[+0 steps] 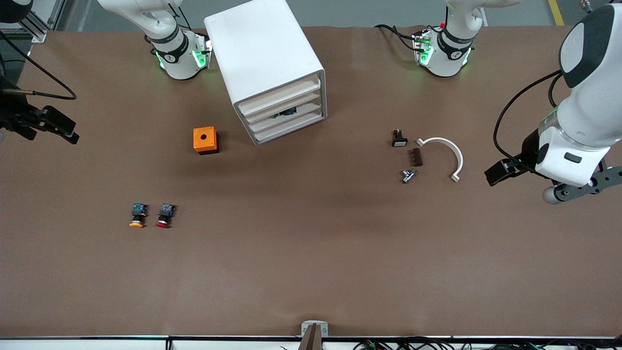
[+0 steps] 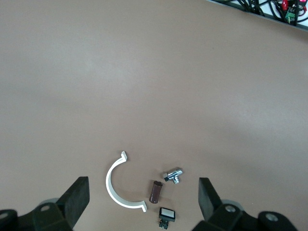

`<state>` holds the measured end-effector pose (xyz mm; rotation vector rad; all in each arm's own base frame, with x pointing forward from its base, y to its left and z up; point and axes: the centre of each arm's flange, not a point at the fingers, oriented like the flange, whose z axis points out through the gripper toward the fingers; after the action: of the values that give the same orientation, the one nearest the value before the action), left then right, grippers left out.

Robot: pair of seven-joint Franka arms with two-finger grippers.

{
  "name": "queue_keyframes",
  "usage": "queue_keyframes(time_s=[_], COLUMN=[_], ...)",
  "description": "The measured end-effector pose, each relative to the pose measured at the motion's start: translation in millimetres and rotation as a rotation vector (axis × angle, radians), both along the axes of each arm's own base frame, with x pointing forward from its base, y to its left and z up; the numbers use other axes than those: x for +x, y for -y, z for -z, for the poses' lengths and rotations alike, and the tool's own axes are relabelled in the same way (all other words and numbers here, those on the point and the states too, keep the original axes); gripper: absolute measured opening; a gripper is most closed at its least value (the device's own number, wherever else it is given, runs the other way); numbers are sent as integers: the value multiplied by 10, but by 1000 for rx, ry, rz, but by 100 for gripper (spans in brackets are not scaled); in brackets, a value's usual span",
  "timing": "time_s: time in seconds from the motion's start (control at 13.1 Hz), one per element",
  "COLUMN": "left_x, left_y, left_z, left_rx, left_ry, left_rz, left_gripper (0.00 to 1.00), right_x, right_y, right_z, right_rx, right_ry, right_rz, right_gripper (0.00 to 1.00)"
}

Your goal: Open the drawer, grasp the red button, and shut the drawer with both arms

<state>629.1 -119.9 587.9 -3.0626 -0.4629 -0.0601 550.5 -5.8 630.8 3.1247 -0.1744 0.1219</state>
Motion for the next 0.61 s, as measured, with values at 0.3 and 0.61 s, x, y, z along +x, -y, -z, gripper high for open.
queue_keyframes(time_s=[0.3, 0.61], left_x=[-5, -27], left_y=[-147, -53], left_z=[-56, -33], left_rx=[1, -1], left_ry=[4, -2], left_rz=[-23, -6], left_gripper=[100, 100], right_x=[-3, -3], right_y=[0, 1], right_z=[3, 3], right_rx=[0, -1], right_ry=[-3, -3], right_rz=[0, 0], right_gripper=[100, 100])
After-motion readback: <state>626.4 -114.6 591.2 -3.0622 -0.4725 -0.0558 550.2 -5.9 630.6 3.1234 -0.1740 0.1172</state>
